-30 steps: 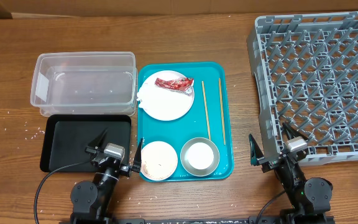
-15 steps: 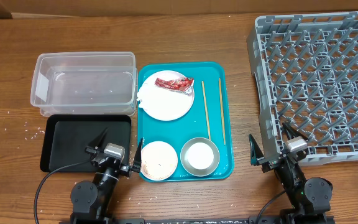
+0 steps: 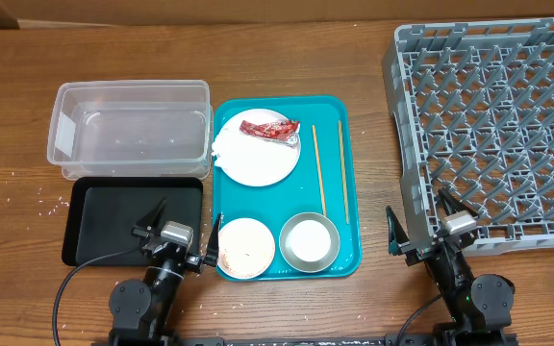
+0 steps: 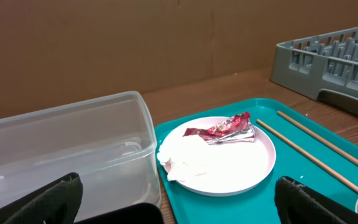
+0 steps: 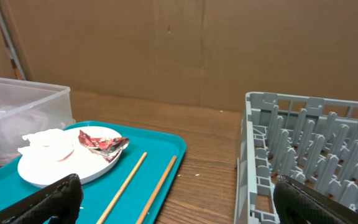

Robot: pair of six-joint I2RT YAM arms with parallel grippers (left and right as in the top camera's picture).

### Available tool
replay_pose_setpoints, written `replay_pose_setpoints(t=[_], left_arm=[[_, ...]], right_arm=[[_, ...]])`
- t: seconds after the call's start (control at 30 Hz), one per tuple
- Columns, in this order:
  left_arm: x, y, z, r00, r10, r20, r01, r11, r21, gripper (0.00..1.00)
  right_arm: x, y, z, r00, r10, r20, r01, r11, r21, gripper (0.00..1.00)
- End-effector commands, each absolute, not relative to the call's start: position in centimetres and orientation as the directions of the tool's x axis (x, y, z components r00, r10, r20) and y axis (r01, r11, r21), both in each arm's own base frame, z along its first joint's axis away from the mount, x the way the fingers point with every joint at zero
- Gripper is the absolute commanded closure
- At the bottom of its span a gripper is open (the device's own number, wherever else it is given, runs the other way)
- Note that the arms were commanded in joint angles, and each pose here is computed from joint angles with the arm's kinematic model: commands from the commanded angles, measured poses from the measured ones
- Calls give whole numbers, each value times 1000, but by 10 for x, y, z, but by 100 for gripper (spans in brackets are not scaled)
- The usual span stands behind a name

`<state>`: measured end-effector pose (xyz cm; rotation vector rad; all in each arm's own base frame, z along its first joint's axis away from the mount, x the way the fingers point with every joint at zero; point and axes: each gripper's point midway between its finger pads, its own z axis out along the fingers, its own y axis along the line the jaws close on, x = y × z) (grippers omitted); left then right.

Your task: Sort waste into correct bins and load items into the dishwasher

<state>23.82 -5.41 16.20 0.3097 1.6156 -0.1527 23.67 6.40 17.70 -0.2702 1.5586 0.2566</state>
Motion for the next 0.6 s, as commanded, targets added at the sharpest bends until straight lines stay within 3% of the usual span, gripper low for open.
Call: replay_pose_setpoints(t=[0.0, 0.1, 0.27, 0.33, 0.43, 0.57], left_arm=[[237, -56, 161, -38, 107, -993, 305, 948, 91, 0], [235, -64, 163, -66, 5, -998, 346, 938, -18, 0], [227, -82, 194, -18, -168, -986, 451, 878, -158, 0], [218, -90, 224, 48, -209, -977, 515, 843, -156, 0], [205, -91, 265, 124, -214, -969, 536, 836, -116, 0], [196, -81, 304, 81, -216, -973, 481, 863, -152, 0]], right_arm=[[237, 62, 176, 4, -8, -1000, -320, 947, -9, 0], [234, 71, 176, 5, -4, -1000, -374, 927, -6, 0], [220, 96, 192, 35, 30, -999, -522, 853, 8, 0], [213, 98, 215, -4, 146, -989, -541, 832, 125, 0], [203, 97, 240, -28, 177, -984, -539, 826, 164, 0], [185, 95, 274, -101, 170, -980, -522, 830, 198, 0]])
